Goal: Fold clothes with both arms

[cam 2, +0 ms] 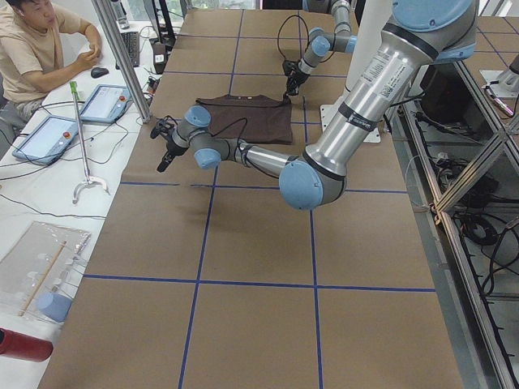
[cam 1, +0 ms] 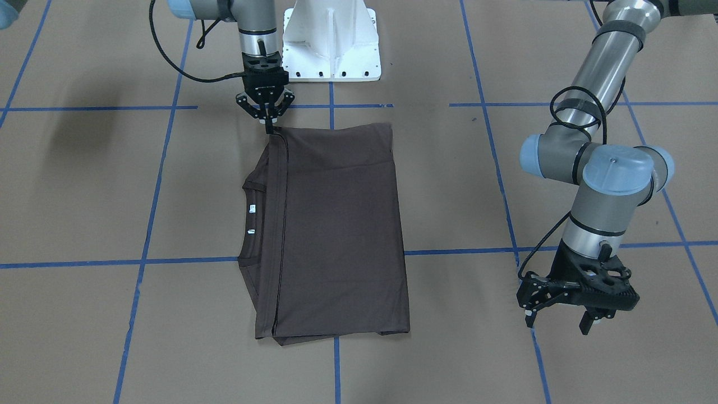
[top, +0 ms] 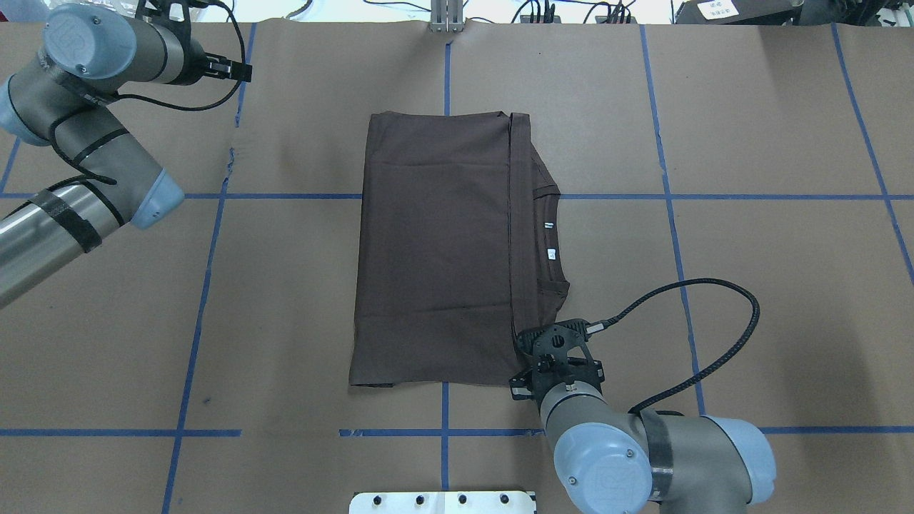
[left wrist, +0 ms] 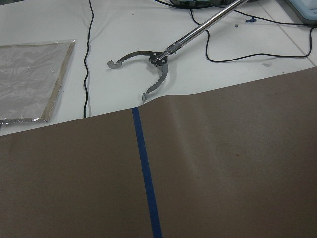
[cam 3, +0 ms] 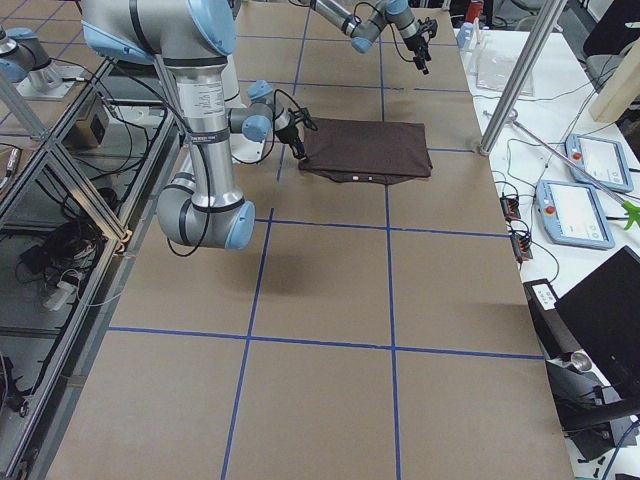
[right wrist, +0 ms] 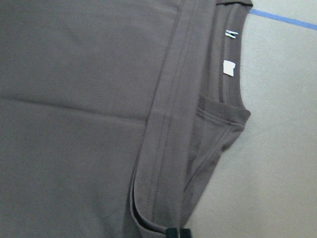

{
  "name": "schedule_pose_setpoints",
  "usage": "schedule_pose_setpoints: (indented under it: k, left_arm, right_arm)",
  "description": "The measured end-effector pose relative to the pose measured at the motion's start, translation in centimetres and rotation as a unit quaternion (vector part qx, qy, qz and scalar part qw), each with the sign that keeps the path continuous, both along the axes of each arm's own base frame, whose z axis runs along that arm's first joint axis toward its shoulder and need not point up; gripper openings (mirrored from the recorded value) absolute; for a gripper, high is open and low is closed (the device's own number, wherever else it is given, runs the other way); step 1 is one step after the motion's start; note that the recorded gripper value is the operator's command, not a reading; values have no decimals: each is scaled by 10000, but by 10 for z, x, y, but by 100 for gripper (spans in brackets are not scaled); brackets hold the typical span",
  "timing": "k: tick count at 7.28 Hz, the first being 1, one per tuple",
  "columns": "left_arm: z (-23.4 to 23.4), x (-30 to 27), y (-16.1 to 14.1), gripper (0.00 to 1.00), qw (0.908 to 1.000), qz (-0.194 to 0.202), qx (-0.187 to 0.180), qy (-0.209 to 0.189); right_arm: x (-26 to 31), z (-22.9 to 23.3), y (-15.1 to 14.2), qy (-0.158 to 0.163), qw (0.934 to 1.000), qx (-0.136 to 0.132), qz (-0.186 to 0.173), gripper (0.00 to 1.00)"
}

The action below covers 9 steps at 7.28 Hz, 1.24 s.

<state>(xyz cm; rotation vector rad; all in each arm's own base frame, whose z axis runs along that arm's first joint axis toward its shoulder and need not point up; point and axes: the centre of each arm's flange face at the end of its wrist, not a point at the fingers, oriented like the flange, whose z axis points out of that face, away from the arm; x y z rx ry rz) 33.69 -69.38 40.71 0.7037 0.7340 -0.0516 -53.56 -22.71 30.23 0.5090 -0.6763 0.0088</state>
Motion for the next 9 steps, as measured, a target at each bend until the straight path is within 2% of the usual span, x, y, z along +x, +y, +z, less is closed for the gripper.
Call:
schedule_pose_setpoints:
  k: [2, 3, 4, 6, 7, 9]
  left_arm:
    - [0, 0, 0, 100, 10000, 0, 1, 0]
    - [0, 0, 0, 100, 10000, 3, 4, 3]
    - [0, 1, 1, 100, 10000, 8, 8, 5]
    - [-2, 2, 1, 100, 10000, 29, 15, 23]
    - [-5, 3, 4, 100, 9999, 130, -4, 90]
    - [-13, 2, 23, 100, 9983, 405, -100, 405]
  right_arm:
    - [6, 19, 18, -76, 9992, -337, 186, 0]
    - [6, 24, 24, -102, 9987, -435, 227, 83]
    - [4, 26, 29, -133, 9983, -510, 263, 100]
    - [7, 18, 32, -257, 9977, -575, 246, 100]
    - [18, 3, 30, -439, 9969, -623, 199, 100]
    - [43, -19, 9, -688, 9944, -789, 131, 100]
